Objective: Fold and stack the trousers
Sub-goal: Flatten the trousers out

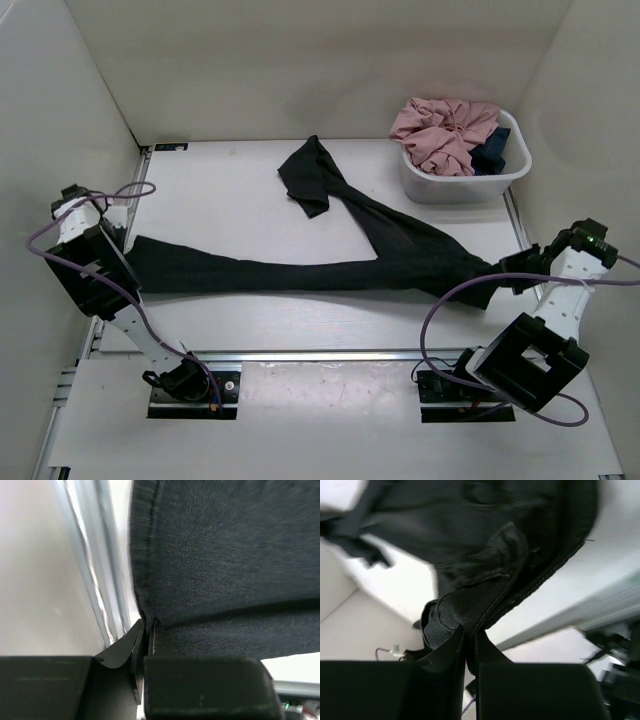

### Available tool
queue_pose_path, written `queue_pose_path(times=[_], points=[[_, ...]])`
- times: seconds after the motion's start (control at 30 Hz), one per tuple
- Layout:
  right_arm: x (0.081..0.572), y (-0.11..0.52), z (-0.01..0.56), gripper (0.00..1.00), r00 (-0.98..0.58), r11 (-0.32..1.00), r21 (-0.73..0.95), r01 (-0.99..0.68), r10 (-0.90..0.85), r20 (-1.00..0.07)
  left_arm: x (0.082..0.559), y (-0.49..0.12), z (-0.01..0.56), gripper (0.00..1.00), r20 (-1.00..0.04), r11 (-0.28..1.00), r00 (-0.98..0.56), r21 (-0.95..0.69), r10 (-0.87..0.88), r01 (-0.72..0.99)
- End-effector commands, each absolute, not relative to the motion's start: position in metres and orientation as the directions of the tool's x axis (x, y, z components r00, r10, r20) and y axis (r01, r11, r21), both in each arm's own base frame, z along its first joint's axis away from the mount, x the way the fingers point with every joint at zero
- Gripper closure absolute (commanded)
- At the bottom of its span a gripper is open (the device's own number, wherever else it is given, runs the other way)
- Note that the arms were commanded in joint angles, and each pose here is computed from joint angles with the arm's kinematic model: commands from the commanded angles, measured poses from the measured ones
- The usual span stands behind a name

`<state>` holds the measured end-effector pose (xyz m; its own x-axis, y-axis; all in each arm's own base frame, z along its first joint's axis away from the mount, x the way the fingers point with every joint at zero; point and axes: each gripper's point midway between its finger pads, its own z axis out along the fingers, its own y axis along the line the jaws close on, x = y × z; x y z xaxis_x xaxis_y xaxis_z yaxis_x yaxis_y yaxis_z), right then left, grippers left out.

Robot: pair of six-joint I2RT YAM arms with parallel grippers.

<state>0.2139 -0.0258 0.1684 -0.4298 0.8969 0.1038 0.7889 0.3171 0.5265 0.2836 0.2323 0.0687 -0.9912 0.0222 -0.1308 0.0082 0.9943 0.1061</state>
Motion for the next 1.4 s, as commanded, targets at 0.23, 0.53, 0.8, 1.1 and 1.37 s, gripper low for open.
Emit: queue_pose_path(times=[0.23,0.53,0.8,1.1,1.37], points=[[0.157,-0.043,0.098,1.00,-0.389,0.363,0.252,0.897,0.919,0.063,0.212,0.249,0.055,0.86,0.022,0.982,-1.000,0.188,-0.007,-0.003],[0.154,-0.083,0.142,1.00,-0.321,0.334,0.160,0.929,0.942,-0.101,0.193,0.277,0.064,0.86,0.023,0.971,-0.998,0.235,-0.052,-0.045],[0.113,-0.075,0.111,0.13,-0.197,0.199,0.011,0.980,0.975,-0.105,0.183,0.265,0.053,0.42,0.047,0.983,-0.998,0.181,-0.029,-0.020],[0.197,-0.080,0.184,0.07,-0.484,0.582,0.176,0.794,0.780,-0.396,0.269,0.233,0.097,0.30,-0.199,0.960,-0.948,0.182,0.249,0.214],[0.234,0.005,0.141,0.07,-0.783,0.817,0.086,0.570,0.572,-0.245,0.274,0.230,0.043,0.33,-0.065,0.968,-0.978,0.167,0.200,0.187]])
